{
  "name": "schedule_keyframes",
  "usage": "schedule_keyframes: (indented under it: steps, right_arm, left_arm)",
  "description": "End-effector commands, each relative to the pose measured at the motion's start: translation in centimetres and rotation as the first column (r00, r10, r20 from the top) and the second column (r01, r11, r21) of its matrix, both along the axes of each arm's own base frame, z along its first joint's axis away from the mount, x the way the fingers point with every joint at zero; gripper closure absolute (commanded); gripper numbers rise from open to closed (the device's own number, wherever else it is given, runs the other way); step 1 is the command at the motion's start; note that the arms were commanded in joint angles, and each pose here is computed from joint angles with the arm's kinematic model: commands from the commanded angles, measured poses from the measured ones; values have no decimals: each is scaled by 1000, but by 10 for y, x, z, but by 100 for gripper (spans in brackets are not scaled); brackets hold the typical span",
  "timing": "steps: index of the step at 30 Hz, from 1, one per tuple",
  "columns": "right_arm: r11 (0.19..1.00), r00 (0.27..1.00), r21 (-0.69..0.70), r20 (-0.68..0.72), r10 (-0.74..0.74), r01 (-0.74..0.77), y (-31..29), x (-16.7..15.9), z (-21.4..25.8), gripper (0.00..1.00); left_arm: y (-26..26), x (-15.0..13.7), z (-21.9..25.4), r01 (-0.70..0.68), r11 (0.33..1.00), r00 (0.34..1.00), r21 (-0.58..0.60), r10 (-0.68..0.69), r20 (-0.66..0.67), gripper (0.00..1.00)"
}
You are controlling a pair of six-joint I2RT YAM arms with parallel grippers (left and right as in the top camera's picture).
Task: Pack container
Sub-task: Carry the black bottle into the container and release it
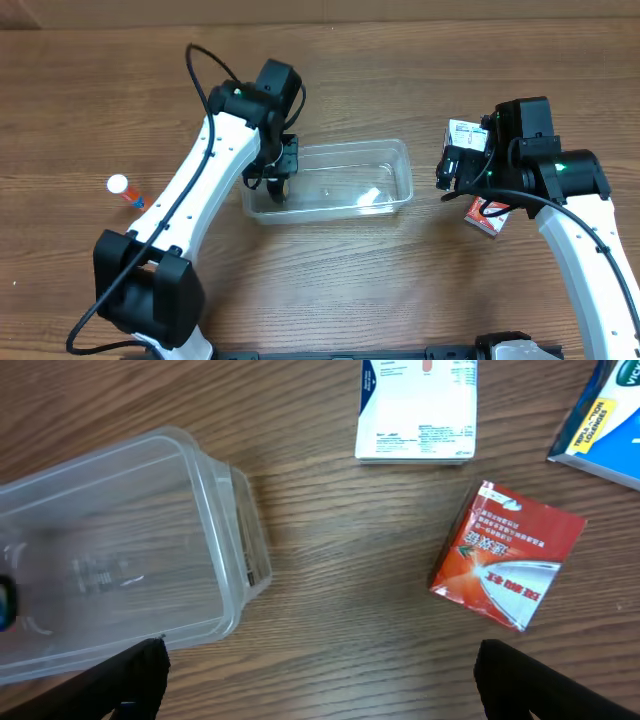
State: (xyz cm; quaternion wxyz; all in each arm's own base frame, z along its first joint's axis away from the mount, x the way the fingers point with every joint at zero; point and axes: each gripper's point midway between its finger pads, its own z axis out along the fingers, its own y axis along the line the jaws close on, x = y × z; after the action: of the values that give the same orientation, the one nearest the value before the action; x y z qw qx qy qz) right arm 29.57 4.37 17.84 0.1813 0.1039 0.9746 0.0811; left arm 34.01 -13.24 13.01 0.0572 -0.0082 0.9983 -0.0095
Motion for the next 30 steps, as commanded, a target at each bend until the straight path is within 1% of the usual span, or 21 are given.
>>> schedule_keyframes:
  steps: [1,3,9,11,12,14,15,17,19,20,21,24,25,27,29,30]
  right_arm:
    - [1000,999,5,35,-6,5,-1,6,11,0]
    - [1000,999,5,37,-6,5,-1,6,11,0]
    - [1000,999,5,38,-6,5,-1,7,11,0]
    - [1000,999,5,38,-6,5,-1,7,11,0]
    - [1000,999,5,38,-6,5,-1,7,11,0]
    - [1000,999,5,37,-6,5,-1,6,11,0]
    - [1000,999,5,37,-6,5,-1,6,11,0]
    - [1000,999,5,35,-6,5,-1,6,11,0]
    - [1000,999,5,35,-6,6,-1,6,11,0]
    - [1000,999,5,35,-6,5,-1,6,11,0]
    - [1000,999,5,35,-6,5,-1,6,11,0]
    - [1000,999,5,35,-6,6,-1,6,11,0]
    - [1000,999,5,35,-5,5,-1,6,11,0]
    - [1000,999,-10,35,-12,12,-4,6,11,0]
    - [1000,999,-13,33,-13,13,-4,5,11,0]
    - [1000,999,-13,33,-13,13,-4,5,10,0]
  left_arm:
    - [23,15,-11,-115,993,993,7,114,43,96]
    - [29,28,-14,-138,990,986,-11,139,87,96]
    - [27,32,-24,-164,986,981,-23,166,105,95]
    - [28,30,-24,-164,986,981,-20,165,99,89]
    - [28,29,-25,-164,986,982,-16,165,93,88]
    - [28,26,-26,-161,987,983,-12,162,83,78]
    - [27,25,-26,-159,987,984,-11,159,81,77]
    - [26,25,-26,-157,988,984,-11,157,81,62]
    - [26,24,-26,-156,988,985,-13,157,77,61]
    - [26,24,-26,-156,988,985,-12,157,77,54]
    - [26,24,-26,-156,988,985,-12,157,77,51]
    - [26,24,-26,-156,988,985,-15,156,76,50]
    - [24,24,-25,-155,988,985,-21,156,76,45]
    - [24,27,-11,-154,988,984,-27,156,90,43]
    - [22,34,31,-114,992,980,-49,120,158,42]
    - [21,35,54,-91,994,975,-59,101,197,40]
